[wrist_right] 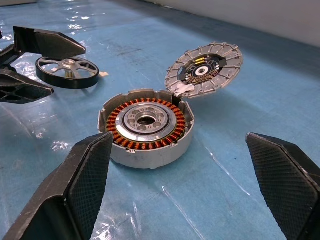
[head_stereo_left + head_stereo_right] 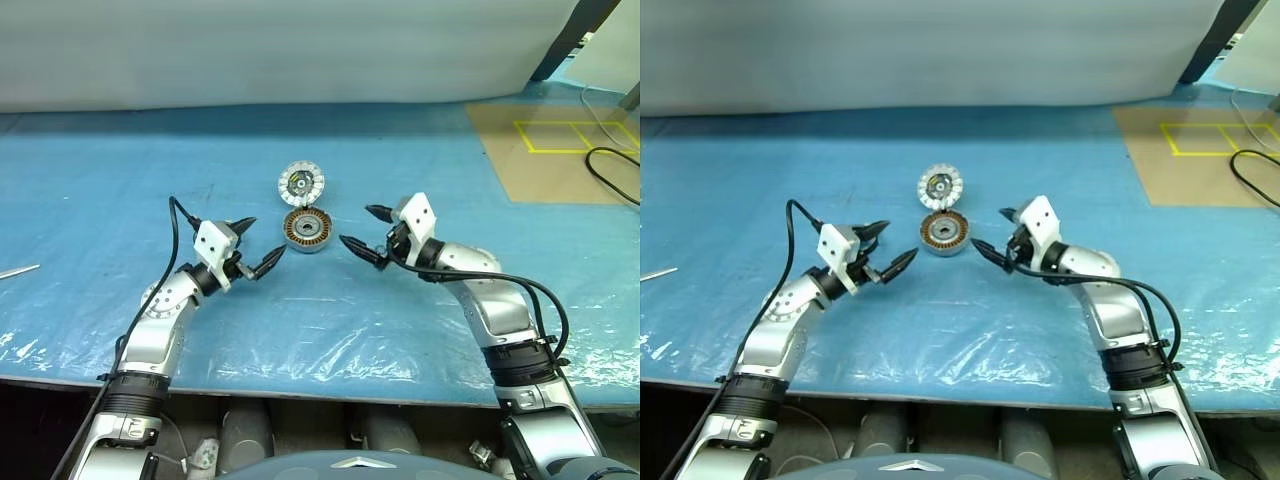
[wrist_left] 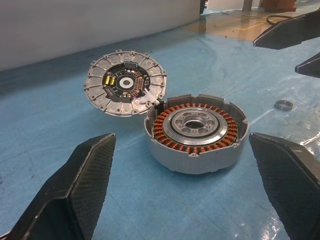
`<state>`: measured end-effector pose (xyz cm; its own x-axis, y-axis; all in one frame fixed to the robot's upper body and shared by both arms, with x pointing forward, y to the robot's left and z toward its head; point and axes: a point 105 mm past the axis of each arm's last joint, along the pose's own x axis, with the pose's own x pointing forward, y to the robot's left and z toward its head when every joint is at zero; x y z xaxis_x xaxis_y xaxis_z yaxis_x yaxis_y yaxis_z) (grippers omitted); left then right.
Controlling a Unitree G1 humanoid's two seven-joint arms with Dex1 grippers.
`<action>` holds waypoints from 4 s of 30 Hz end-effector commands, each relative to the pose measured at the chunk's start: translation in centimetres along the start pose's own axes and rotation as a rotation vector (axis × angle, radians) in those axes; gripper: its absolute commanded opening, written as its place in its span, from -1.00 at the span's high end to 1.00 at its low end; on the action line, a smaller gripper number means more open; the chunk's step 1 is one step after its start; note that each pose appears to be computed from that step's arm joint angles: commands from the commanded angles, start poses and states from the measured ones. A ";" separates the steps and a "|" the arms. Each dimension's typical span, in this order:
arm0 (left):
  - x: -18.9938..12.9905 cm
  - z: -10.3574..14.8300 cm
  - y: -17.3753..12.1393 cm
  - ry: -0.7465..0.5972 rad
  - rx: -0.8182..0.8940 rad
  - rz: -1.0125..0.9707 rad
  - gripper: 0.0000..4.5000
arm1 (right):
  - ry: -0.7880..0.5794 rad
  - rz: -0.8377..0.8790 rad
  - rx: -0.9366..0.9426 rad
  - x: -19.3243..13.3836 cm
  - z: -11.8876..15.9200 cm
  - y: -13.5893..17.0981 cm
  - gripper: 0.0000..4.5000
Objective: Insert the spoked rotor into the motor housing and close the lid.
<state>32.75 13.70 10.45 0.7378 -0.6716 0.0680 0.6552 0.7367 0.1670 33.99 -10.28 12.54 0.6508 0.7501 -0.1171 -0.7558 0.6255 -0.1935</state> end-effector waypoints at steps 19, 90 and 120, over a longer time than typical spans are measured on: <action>0.0 1.8 0.3 -0.043 0.052 0.007 -1.00 | -0.031 0.029 -0.036 0.4 1.1 0.2 -0.99; -2.4 -0.1 -2.2 0.023 0.002 0.034 -1.00 | 0.277 0.516 -0.544 8.9 1.6 2.8 -0.82; -1.6 0.0 -2.1 -0.013 -0.040 0.061 -1.00 | 0.611 0.654 -0.864 10.4 1.3 2.3 0.19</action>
<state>30.16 13.11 9.18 0.7731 -0.6319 0.0558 0.6237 0.7732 0.1148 38.83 -0.91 11.71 0.2586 0.5189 -0.8148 -0.8338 -0.3060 -0.4595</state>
